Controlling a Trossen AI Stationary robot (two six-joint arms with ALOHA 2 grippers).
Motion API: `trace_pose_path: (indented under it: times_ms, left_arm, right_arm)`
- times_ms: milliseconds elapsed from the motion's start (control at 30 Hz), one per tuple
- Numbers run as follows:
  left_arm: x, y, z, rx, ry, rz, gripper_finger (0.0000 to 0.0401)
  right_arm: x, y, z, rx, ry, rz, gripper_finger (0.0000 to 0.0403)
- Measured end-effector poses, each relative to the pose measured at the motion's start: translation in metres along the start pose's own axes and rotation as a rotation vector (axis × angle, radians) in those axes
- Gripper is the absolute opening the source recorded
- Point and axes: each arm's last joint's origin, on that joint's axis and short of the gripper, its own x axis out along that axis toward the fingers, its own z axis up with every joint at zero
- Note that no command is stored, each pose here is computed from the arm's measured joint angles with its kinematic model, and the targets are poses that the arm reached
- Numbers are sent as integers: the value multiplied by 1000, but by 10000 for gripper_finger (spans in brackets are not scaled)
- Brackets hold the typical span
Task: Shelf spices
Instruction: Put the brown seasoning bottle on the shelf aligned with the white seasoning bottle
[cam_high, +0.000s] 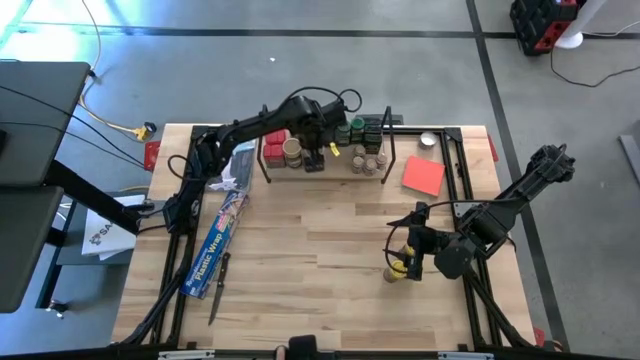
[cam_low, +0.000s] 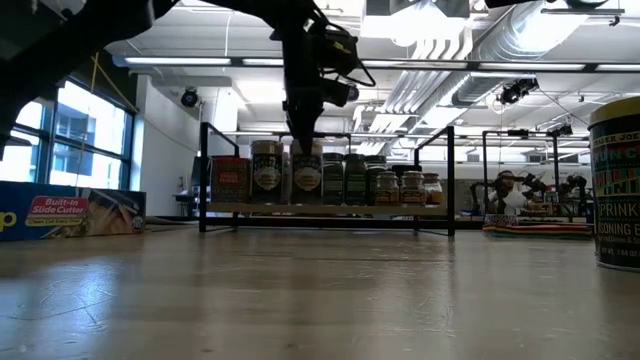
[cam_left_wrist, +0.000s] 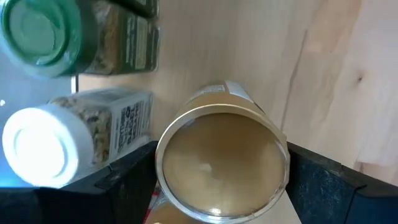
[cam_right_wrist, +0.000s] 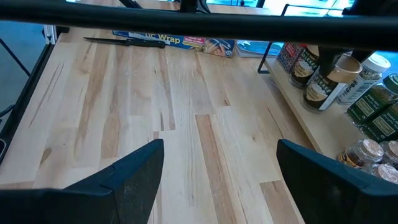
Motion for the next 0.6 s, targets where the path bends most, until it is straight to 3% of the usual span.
trace_pose_path:
  times_ms: [600]
  left_arm:
    - [1, 11, -8, -27, 43, -5, 308]
  right_arm:
    - [0, 0, 0, 0, 1, 1, 307]
